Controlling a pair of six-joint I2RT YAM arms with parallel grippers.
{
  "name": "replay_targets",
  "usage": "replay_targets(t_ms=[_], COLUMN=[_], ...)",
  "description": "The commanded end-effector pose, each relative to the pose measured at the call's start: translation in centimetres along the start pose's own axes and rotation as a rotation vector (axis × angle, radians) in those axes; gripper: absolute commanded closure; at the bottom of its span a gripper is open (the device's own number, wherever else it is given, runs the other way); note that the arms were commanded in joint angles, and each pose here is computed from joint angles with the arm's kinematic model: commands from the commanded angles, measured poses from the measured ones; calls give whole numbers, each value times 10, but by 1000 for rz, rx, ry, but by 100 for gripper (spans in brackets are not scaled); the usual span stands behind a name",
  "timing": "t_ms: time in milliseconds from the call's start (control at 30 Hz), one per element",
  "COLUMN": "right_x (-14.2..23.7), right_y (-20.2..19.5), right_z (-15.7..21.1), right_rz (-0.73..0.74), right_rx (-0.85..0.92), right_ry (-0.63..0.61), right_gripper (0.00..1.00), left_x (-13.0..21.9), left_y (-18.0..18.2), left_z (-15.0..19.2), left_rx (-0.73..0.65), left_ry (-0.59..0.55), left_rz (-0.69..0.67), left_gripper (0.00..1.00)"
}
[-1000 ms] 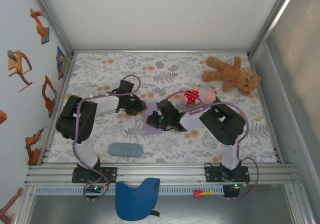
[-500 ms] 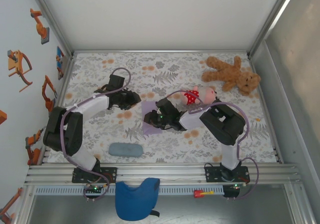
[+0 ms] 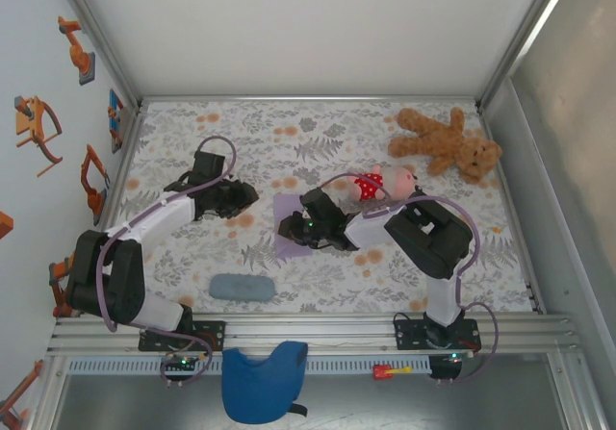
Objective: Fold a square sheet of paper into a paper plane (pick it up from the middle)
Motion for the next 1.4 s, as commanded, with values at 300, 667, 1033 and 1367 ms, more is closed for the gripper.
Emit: replay_targets(t_ms=[300, 667, 1033, 1367], right_x=[-2, -3, -1, 19], right_y=[-36, -36, -36, 8], right_z=[8, 8, 9, -6], right_rz=[240, 242, 231, 57], right_rx=[-36, -32, -33, 62], right_ry=[59, 65, 64, 6], right_gripper=[100, 100, 100, 100], left_x=[-27, -62, -78, -82], left_y=[-10, -9, 7, 24], left_z=[45, 54, 56, 60], left_rx=[-60, -56, -39, -40], left_ry=[143, 216, 222, 234], left_rz=[17, -14, -101, -199], left_gripper=[94, 100, 100, 100])
Point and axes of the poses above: each hand's point on the last joint's axis, 136 mm out from that joint toward the fingers, its own x axis back along the fingers, its own y axis along the line the jaws close on, z = x × y, the point moved 8 cm from there along x, back along the fingers, and after that the axes turned 3 degrees about x, right-handed, at the moved point
